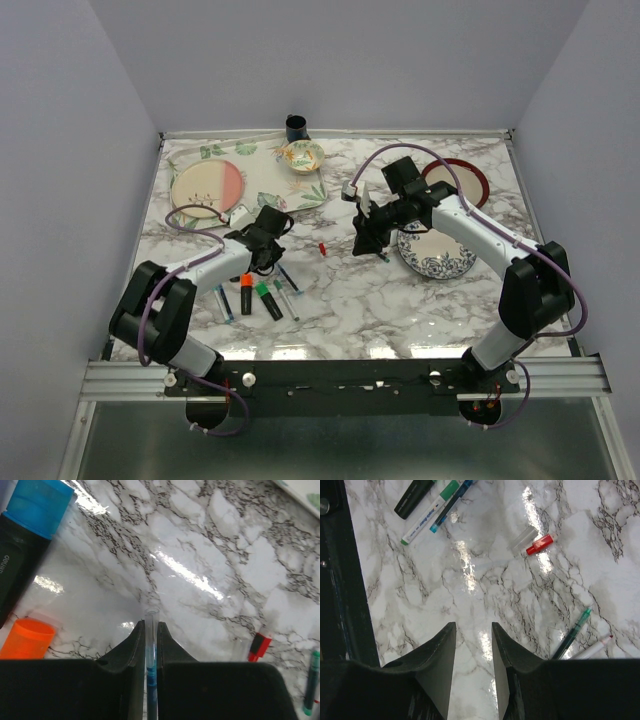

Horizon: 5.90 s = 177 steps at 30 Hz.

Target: Open the pen caps

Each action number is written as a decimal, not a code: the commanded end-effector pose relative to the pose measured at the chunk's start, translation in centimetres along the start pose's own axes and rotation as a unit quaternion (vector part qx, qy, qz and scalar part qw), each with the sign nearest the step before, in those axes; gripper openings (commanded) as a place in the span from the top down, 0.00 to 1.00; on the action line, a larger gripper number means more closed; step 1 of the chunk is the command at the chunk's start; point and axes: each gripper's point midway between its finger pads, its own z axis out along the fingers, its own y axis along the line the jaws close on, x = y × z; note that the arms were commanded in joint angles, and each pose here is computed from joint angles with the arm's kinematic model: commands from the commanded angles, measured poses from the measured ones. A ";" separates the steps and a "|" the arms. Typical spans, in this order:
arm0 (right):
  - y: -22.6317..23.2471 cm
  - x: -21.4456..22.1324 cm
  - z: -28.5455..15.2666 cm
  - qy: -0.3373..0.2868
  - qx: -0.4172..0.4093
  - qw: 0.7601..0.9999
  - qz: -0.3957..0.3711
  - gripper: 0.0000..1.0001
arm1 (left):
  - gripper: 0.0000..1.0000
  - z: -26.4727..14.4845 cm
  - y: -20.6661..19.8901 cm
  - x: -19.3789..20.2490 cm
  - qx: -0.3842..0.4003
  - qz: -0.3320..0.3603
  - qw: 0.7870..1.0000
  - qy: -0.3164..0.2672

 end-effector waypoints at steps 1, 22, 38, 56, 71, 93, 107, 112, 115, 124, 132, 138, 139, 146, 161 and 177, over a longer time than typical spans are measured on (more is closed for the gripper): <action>1.2 -0.1 -0.4 -0.010 -0.021 1.000 -0.003 0.57 | 1.00 -2.4 -3.2 -1.4 0.093 -0.024 0.995 -0.008; 5.9 -1.5 1.8 -0.065 -0.202 0.971 0.109 0.53 | 1.00 -9.9 -8.3 -0.4 0.414 -0.045 0.909 -0.014; 6.6 -1.9 2.7 -0.075 -0.251 0.948 0.182 0.46 | 1.00 -11.9 -9.4 0.5 0.481 -0.034 0.876 -0.018; 6.7 -1.7 3.4 -0.069 -0.264 0.939 0.211 0.45 | 1.00 -13.0 -10.4 1.1 0.504 -0.024 0.863 -0.023; 6.2 -1.3 5.2 -0.053 -0.234 0.941 0.238 0.45 | 1.00 -14.1 -12.4 2.1 0.517 -0.031 0.855 -0.027; 6.7 -0.7 7.2 -0.017 -0.221 0.940 0.260 0.99 | 1.00 -13.6 -10.6 0.9 0.472 -0.084 0.874 -0.076; 7.4 -1.4 6.5 -0.026 -0.240 0.941 0.239 0.99 | 0.54 -14.2 -11.3 3.7 0.523 -0.040 0.851 -0.032; 7.4 -1.3 6.5 -0.026 -0.243 0.940 0.238 0.99 | 0.62 -14.6 -11.8 3.5 0.532 -0.037 0.845 -0.034; 7.5 -1.3 6.4 -0.025 -0.248 0.939 0.236 0.99 | 0.69 -15.0 -12.1 3.4 0.536 -0.034 0.843 -0.036; 8.3 -0.3 6.8 0.000 -0.247 0.946 0.208 0.99 | 1.00 -13.1 -8.5 -2.1 0.463 -0.093 0.874 -0.114; 8.8 1.5 8.5 0.064 -0.210 0.959 0.178 0.99 | 1.00 -12.0 -0.4 -7.9 0.361 -0.175 0.888 -0.223; 5.0 2.6 8.1 0.109 -0.082 0.984 0.117 0.99 | 1.00 -9.9 0.4 -4.7 0.348 -0.144 0.911 -0.167; 4.3 2.7 7.8 0.114 -0.059 0.986 0.106 0.99 | 1.00 -9.6 0.3 -4.2 0.348 -0.140 0.913 -0.157; -3.8 6.0 4.9 0.196 0.162 0.966 0.057 0.99 | 1.00 -7.2 -0.9 -0.1 0.345 -0.090 0.932 -0.066; -8.7 10.8 3.1 0.283 0.262 0.921 0.059 0.83 | 1.00 -3.2 -4.9 4.8 0.309 0.002 0.950 0.043; -9.5 12.0 3.0 0.308 0.278 0.908 0.054 0.68 | 0.89 0.2 -5.6 8.1 0.238 0.066 0.965 0.092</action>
